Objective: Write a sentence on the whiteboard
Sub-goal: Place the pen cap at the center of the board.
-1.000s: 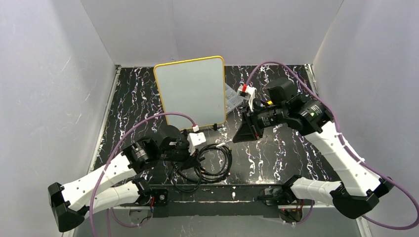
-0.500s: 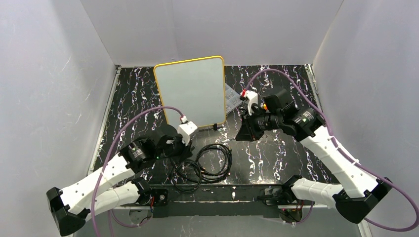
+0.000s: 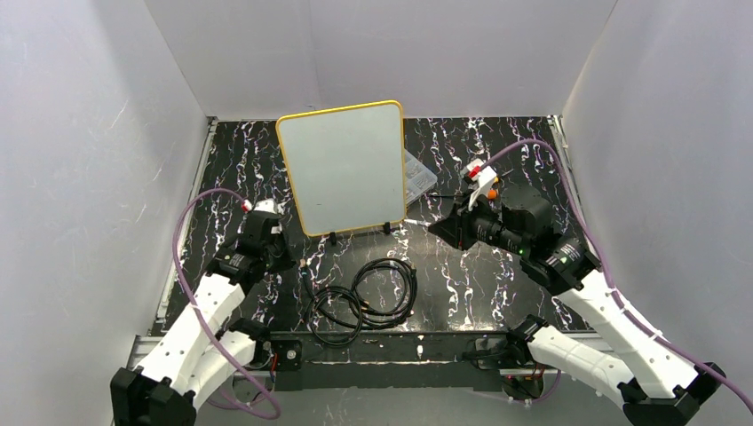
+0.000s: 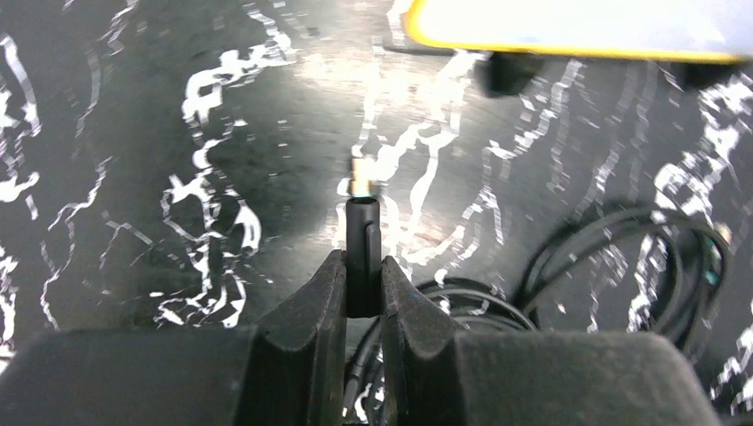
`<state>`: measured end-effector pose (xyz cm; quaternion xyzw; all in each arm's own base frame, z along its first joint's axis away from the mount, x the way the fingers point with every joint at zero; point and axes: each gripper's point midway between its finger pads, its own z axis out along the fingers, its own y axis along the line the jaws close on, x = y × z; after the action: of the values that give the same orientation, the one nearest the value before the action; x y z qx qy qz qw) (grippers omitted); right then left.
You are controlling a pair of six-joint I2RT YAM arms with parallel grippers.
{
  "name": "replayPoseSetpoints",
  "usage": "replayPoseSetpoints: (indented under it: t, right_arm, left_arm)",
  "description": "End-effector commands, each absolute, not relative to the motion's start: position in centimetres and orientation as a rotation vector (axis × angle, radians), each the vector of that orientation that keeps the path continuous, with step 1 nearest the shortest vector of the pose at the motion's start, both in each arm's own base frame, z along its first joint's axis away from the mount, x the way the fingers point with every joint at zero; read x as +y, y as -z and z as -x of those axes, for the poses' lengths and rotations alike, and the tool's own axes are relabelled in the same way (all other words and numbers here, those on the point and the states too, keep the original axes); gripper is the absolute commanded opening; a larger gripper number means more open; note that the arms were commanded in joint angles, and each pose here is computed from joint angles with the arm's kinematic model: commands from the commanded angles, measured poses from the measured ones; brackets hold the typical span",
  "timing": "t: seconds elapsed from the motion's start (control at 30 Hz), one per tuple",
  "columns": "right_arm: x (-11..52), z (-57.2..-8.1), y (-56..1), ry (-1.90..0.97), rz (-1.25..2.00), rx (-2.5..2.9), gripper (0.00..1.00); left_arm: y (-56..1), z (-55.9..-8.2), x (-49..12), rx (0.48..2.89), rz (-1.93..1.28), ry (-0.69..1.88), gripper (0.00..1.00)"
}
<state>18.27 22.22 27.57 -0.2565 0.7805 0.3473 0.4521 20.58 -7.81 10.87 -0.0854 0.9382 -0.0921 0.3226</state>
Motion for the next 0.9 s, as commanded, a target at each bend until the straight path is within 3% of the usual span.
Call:
replayPoseSetpoints:
  t: [0.0,0.27,0.37,0.67,0.87]
  right_arm:
    - [22.5,-19.5,-30.7,-0.865,0.582,1.753,0.01]
    - [22.0,-19.3,-30.7,-0.849,0.581,1.718,0.01]
    - [22.2,-19.3,-30.0,-0.858,0.576,1.724,0.01]
    - [22.7,-19.5,-29.2,-0.888,0.558,1.745,0.01]
    - [23.1,-19.6,-30.0,-0.907,0.560,1.721,0.01]
  left_arm:
    - [-8.3,-20.9,-4.2,2.450,0.523,0.066,0.00]
    - [-4.0,-20.4,-3.3,2.538,0.611,-0.032,0.00]
    - [-3.1,-20.1,-3.3,2.568,0.616,-0.052,0.07]
    - [-4.8,-20.5,-4.1,2.569,0.581,0.028,0.57]
    - [-11.9,-22.7,-5.1,2.470,0.379,0.140,0.73]
